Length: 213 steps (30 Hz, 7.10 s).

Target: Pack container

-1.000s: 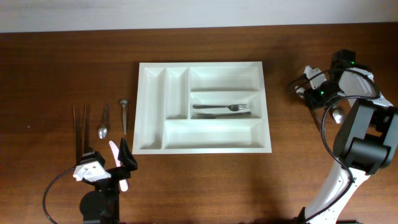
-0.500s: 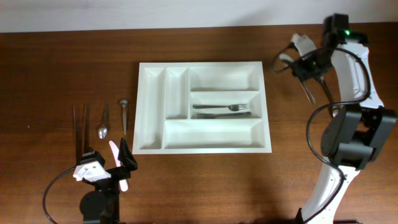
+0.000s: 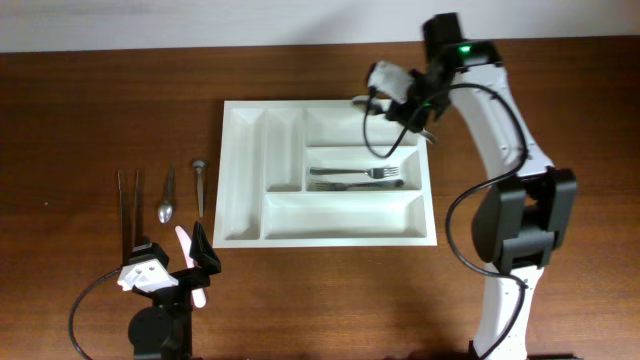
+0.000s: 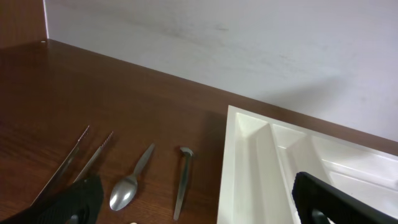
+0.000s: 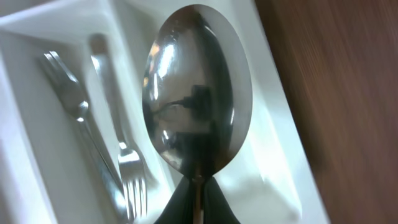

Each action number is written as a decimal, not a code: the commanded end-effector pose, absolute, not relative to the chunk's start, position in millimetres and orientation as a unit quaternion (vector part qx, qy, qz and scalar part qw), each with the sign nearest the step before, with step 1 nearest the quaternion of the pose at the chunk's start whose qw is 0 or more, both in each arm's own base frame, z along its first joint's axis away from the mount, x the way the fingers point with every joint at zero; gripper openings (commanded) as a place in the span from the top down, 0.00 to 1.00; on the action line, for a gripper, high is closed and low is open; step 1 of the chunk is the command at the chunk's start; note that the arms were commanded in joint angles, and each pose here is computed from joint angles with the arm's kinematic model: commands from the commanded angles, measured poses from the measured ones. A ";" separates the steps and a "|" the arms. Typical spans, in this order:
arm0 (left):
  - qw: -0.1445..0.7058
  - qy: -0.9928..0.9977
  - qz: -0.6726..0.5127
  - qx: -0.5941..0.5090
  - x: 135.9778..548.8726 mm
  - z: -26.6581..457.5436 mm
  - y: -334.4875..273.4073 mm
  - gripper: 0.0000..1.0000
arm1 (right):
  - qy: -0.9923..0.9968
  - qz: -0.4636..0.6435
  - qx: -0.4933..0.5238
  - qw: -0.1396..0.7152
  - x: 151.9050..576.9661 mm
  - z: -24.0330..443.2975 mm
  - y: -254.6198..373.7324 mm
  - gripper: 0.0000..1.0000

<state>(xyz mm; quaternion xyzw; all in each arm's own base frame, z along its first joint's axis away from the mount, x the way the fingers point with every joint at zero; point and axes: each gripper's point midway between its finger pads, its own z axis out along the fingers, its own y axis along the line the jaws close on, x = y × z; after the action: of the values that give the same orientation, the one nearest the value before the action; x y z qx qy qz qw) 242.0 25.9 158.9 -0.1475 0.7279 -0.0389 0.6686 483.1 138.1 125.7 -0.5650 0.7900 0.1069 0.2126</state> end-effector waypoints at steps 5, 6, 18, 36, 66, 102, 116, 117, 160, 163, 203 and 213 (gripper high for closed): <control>0.671 0.725 -0.033 -0.152 241.5 158.5 28.6 0.01 | 0.712 0.091 -0.648 0.256 492.5 129.6 178.5 0.96; 0.671 0.725 -0.033 -0.152 241.5 158.5 28.6 0.01 | 0.710 0.091 -0.650 0.257 493.2 127.3 182.0 0.96; 0.671 0.725 -0.033 -0.152 241.5 158.5 28.6 0.01 | 0.713 0.111 -0.656 0.223 495.2 73.9 192.5 0.96; 0.671 0.725 -0.033 -0.152 241.5 158.5 28.6 0.01 | 0.935 0.093 -0.279 0.201 496.2 183.7 46.4 0.01; 0.671 0.725 -0.033 -0.152 241.5 158.5 28.6 0.01 | 0.994 -0.038 -0.059 0.085 426.3 13.8 -191.9 0.30; 0.671 0.725 -0.033 -0.152 241.5 158.5 28.6 0.01 | 0.928 0.045 -0.239 0.282 530.7 184.4 -60.2 0.96; 0.671 0.725 -0.033 -0.152 241.5 158.5 28.6 0.01 | 0.750 0.068 -0.608 0.249 494.1 176.4 143.6 0.96; 0.671 0.725 -0.033 -0.152 241.5 158.5 28.6 0.01 | 0.747 0.066 -0.616 0.242 491.9 170.5 150.0 0.96; 0.671 0.725 -0.033 -0.152 241.5 158.5 28.6 0.01 | 0.919 -0.013 -0.261 0.295 556.0 187.9 73.8 0.31; 0.671 0.725 -0.033 -0.152 241.5 158.5 28.6 0.01 | 0.943 -0.010 -0.134 0.304 555.0 209.8 27.6 0.29; 0.579 0.803 0.014 -0.139 239.8 249.5 33.9 0.01 | 0.955 0.008 0.008 0.296 544.5 215.6 -51.4 0.01; 0.369 0.920 0.116 -0.055 316.8 278.8 49.5 0.01 | 0.955 0.008 0.008 0.296 544.5 215.6 -51.4 0.01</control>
<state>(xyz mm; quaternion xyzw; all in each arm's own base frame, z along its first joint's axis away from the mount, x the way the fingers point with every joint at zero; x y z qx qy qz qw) 294.1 41.9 292.9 -0.0945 0.8984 0.0775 0.4218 544.5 -53.6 196.1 0.0085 0.9610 0.0082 0.2765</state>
